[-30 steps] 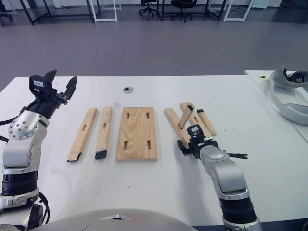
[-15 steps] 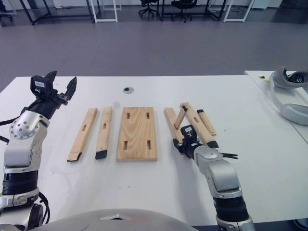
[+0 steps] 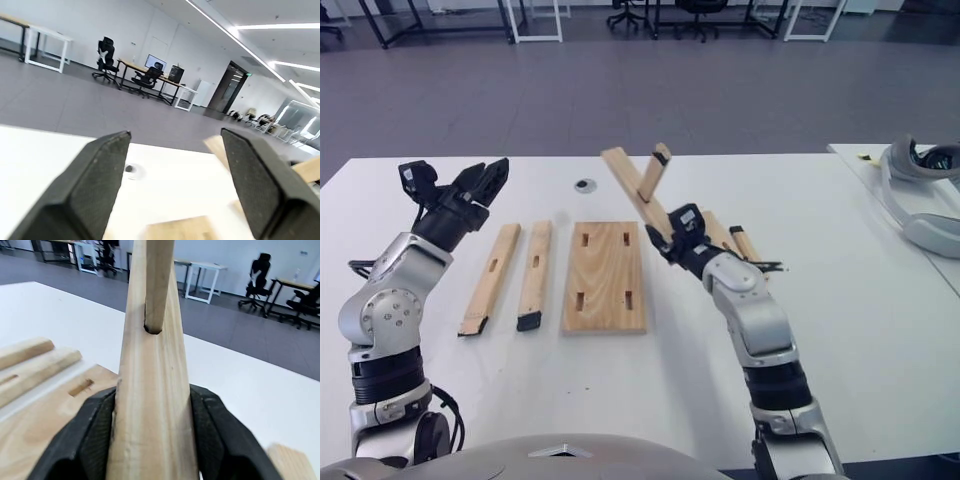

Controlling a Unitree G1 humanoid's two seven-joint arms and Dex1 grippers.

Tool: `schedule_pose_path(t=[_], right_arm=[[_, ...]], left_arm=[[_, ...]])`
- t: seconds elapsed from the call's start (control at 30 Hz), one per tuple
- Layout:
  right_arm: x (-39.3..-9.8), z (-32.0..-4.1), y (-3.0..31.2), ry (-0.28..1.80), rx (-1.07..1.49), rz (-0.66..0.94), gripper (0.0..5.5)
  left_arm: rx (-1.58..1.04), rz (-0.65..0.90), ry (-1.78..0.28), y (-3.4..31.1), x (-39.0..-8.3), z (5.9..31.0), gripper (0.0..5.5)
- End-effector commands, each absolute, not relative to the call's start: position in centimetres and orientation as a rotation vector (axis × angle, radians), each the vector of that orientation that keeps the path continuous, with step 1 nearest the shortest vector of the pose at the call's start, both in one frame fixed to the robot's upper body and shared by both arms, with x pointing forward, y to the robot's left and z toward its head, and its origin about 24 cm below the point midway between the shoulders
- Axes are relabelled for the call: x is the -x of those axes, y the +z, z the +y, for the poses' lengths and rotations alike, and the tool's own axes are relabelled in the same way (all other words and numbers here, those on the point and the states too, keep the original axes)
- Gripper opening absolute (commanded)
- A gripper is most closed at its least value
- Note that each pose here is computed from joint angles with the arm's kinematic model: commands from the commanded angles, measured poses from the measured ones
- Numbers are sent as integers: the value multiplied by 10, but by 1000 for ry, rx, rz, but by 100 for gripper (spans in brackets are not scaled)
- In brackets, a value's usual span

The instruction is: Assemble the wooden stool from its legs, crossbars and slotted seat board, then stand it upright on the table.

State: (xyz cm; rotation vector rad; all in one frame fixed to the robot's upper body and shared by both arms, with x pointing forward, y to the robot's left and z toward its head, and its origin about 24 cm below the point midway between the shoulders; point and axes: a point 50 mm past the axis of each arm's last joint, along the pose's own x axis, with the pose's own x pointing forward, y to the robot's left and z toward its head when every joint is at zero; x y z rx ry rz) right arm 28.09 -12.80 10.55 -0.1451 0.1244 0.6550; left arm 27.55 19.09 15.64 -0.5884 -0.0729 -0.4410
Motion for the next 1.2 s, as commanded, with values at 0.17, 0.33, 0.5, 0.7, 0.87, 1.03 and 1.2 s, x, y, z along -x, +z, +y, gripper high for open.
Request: schedule_pose_path(t=[0.17,0.33,0.5,0.7,0.87,1.03,1.2], right_arm=[[-276,-76,137,960,150,-60,209],[-277,-76,140,927,158,-74,209],[-283,-80,144,869,177,-115,209],[-278,-72,147,913,175,-167,209],[-273,-70,149,959,183,-194,209],[-269,-69,147,997,219,-206,209],[-269,-71,145,1005,242,-209,209]], left_arm=[[802,-82,-635,183,-269,169,332],[808,-70,-582,178,-264,178,332],[813,-81,-573,180,-261,180,332],[860,-83,-556,180,-266,180,332],[911,-84,-564,182,-267,180,332],[940,-97,-581,186,-266,182,332],[939,-95,-588,185,-265,182,251]])
